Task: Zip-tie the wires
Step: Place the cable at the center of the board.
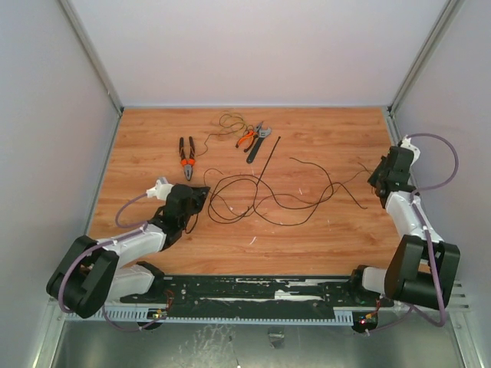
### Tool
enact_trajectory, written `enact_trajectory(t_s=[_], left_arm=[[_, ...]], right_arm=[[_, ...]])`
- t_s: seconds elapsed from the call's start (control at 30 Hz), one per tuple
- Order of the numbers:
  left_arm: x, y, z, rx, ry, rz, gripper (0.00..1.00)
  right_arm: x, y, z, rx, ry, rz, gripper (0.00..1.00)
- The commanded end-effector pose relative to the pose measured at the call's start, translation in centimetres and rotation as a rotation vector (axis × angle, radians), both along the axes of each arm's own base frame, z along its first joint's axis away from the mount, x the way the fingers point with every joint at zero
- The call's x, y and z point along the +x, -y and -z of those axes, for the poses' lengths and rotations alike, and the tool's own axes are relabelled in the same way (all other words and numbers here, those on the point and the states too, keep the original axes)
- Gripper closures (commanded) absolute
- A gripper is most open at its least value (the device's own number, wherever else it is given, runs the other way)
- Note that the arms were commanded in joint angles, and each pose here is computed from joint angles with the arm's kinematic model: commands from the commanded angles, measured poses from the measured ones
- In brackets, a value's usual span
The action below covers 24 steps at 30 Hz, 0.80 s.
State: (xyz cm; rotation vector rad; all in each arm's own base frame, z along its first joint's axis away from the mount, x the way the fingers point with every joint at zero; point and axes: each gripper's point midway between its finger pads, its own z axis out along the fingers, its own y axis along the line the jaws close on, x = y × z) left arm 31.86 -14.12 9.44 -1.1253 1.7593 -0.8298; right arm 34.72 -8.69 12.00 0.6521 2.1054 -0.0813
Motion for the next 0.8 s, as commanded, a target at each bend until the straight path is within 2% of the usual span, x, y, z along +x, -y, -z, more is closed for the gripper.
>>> enact_trajectory(t_s=[0.0, 0.23, 0.6, 0.67, 0.77], left_arm=[[1.3, 0.2, -1.7, 0.007, 0.058, -0.016, 1.0], [2.0, -0.5, -3.0, 0.03, 0.101, -0.06, 1.0], [6.4, -0.5, -10.7, 0.07, 0.305, -0.098, 1.0], [6.9, -0.6, -11.1, 0.104, 0.326, -0.101, 1.0], [7.3, -0.5, -9.5, 0.124, 0.297, -0.098, 1.0]], right_arm=[[0.6, 4.0, -1.7, -0.1, 0.029, 0.155, 1.0], [1.6, 5.7, -3.0, -0.087, 0.076, 0.222, 1.0], [3.2, 6.8, -6.5, -0.089, 0.146, 0.212, 1.0], [3.0, 6.8, -6.2, -0.091, 0.139, 0.213, 1.0], [2.5, 6.7, -4.9, -0.092, 0.112, 0.215, 1.0]])
